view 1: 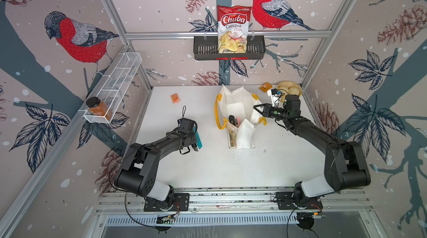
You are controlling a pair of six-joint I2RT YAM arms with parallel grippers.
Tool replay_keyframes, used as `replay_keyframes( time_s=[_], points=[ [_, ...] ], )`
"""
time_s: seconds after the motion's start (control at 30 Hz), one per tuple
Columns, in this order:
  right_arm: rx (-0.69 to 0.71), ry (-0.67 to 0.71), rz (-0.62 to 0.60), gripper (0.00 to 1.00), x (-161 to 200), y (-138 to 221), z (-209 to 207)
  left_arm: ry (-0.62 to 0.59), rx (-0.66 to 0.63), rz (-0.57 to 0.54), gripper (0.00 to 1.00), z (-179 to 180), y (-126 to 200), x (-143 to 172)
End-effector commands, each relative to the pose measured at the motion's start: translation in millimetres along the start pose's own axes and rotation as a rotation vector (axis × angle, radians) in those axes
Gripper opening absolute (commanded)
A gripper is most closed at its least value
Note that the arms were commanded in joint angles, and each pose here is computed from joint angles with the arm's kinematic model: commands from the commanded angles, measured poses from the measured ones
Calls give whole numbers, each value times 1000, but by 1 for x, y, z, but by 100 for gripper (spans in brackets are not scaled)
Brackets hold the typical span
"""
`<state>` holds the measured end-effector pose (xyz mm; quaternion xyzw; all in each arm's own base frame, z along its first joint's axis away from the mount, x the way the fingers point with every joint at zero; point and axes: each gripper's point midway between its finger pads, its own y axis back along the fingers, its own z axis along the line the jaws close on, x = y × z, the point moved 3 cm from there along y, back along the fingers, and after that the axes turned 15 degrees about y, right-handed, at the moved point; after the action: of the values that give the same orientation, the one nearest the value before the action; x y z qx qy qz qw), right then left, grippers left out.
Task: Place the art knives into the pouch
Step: Pick up the utility knife at the center of the board.
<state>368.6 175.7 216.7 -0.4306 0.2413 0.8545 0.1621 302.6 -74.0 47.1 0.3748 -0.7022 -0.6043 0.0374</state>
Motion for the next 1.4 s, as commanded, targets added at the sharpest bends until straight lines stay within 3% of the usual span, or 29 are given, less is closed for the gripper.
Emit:
replay_keyframes(
  time_s=[0.0, 0.47, 0.7, 0.93, 1.37],
  points=[
    [-13, 28, -13, 0, -4, -1, 3, -29, -21, -5, 50, 2, -2, -2],
    [-12, 29, -15, 0, -4, 0, 3, -111, -121, 10, 30, 10, -12, 2],
    [-11, 31, -14, 0, -5, 0, 3, -140, -141, -9, 27, 6, -8, 0],
    [-11, 32, -16, 0, -7, 1, 4, -141, -89, -64, 27, -13, 17, -21],
    [-14, 34, -19, 0, -8, 1, 8, -126, 134, -206, 27, -76, 98, -70]
  ],
)
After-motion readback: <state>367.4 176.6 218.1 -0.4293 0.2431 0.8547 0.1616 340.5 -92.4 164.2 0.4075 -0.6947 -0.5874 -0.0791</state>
